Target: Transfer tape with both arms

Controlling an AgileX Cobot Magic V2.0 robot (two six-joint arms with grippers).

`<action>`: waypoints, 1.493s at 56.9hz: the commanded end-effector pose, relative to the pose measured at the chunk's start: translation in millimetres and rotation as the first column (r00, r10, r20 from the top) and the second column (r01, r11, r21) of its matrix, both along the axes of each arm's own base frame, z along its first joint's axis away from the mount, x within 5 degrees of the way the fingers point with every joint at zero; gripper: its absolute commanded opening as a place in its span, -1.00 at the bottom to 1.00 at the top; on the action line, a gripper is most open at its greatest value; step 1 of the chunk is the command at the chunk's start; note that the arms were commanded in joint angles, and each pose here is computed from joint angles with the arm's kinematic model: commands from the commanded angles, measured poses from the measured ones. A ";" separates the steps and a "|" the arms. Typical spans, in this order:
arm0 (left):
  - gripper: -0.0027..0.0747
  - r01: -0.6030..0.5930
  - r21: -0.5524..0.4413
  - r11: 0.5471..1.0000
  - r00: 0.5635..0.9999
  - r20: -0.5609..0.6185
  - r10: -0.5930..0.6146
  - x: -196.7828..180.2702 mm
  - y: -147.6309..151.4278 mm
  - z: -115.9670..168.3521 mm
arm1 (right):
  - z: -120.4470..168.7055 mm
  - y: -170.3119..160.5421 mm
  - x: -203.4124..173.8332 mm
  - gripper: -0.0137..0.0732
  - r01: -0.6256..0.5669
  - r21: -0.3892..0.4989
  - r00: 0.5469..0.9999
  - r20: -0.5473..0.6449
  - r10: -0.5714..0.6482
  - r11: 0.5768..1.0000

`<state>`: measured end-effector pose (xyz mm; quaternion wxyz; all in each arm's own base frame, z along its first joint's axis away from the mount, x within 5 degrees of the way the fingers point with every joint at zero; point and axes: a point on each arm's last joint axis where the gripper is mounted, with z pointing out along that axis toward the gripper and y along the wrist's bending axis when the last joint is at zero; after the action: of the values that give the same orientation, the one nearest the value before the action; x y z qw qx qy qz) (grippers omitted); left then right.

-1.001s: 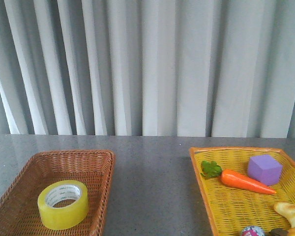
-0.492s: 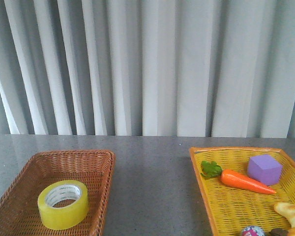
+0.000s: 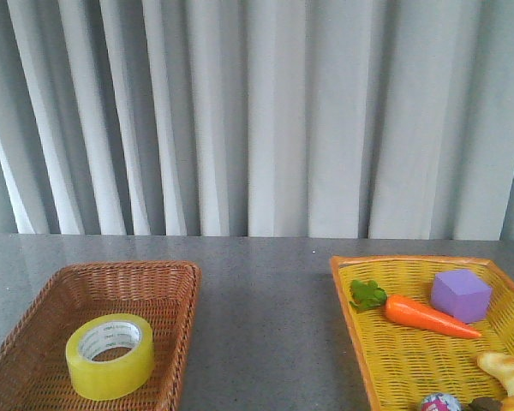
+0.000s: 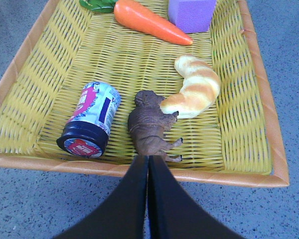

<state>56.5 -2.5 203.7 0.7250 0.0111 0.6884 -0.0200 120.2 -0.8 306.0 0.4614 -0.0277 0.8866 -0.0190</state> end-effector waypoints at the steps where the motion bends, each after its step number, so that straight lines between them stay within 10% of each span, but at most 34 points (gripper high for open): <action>1: -0.95 0.000 -0.023 1.000 0.995 0.101 0.002 -2.5 0.4 10.9 | 14.0 -0.8 3.0 -0.70 0.002 -0.010 0.996 0.093 -0.001 1.000; 22: -0.95 0.000 -0.023 1.000 0.995 0.101 0.002 -2.5 0.4 10.9 | -36.4 -1.2 -37.7 -0.70 0.001 -0.045 0.949 0.314 0.013 0.999; 39: -0.95 0.000 -0.023 1.000 0.995 0.101 0.002 -2.5 0.4 10.9 | -103.8 0.6 -58.0 -0.70 -0.005 -0.010 0.794 0.608 0.010 1.000; 85: -0.95 0.000 -0.023 1.000 0.995 0.101 0.002 -2.5 0.4 10.9 | -103.3 0.5 -64.4 -0.70 -0.003 -0.015 0.782 0.623 0.012 1.000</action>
<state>56.5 -2.5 203.9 0.7258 0.0110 0.6875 -0.0200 56.7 -0.2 196.6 0.6998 -0.0261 0.7133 -0.0276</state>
